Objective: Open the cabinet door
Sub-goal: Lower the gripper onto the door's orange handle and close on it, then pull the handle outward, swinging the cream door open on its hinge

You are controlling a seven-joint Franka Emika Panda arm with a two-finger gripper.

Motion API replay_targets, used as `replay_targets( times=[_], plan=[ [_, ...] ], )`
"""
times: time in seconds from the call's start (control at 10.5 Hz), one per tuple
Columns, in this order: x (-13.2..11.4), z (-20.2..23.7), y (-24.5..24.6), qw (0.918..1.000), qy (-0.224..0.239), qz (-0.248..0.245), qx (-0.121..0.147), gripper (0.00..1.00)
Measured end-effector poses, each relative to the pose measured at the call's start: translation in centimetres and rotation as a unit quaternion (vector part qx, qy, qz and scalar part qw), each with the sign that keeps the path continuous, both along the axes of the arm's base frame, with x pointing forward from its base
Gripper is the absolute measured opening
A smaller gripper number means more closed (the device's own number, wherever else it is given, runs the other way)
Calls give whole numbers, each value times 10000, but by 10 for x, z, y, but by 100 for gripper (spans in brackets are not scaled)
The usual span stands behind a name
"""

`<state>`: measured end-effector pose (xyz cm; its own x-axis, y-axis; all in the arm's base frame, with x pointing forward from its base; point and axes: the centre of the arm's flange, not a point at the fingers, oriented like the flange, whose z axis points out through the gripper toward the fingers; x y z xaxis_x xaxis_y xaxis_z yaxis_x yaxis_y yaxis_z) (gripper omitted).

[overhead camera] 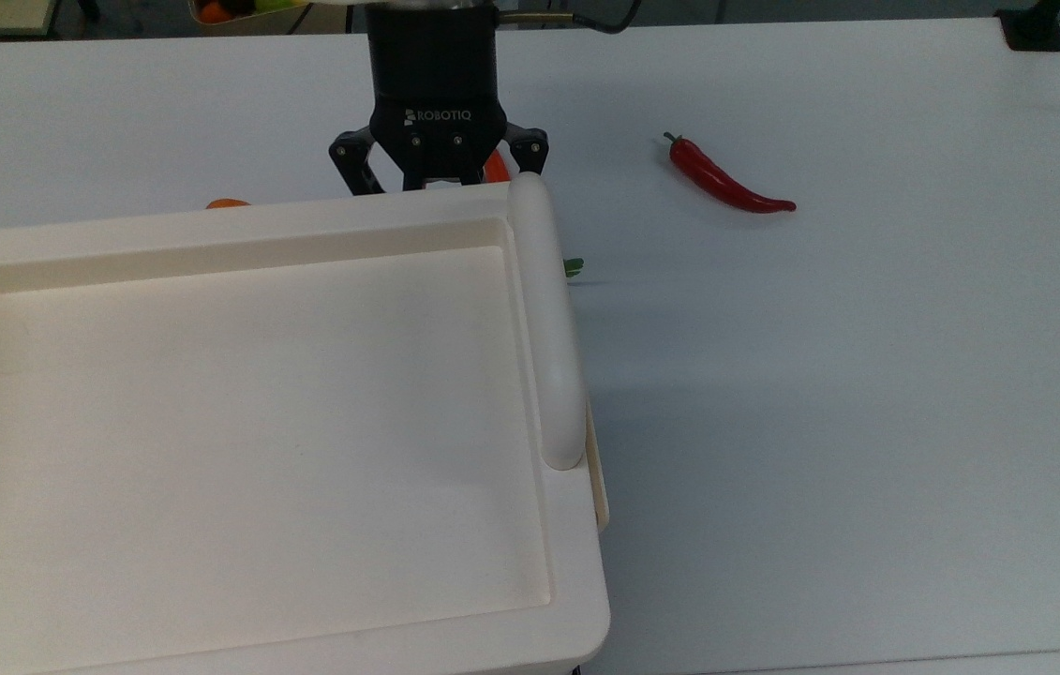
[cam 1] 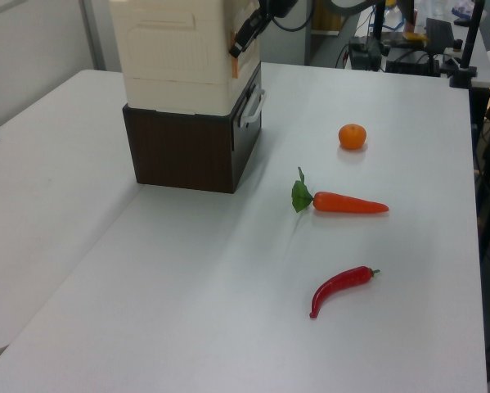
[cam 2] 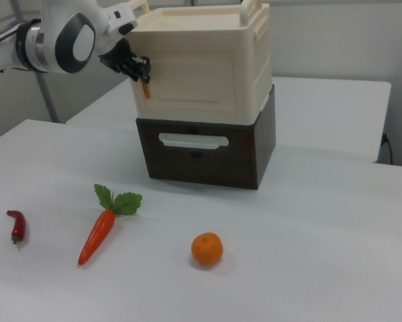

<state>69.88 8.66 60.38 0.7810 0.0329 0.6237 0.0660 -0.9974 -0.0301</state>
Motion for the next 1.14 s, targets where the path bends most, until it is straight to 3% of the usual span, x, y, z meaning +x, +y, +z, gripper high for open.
replay_targets(
  times=[0.1,0.19,0.76,1.14],
  plan=[
    [0,0,3,10000,-11,-18,-16,21],
    [0,0,3,10000,-31,-41,-35,15],
    [-4,1,2,10000,-7,-60,-36,15],
    [-34,17,-13,9970,743,-187,-70,15]
  ],
)
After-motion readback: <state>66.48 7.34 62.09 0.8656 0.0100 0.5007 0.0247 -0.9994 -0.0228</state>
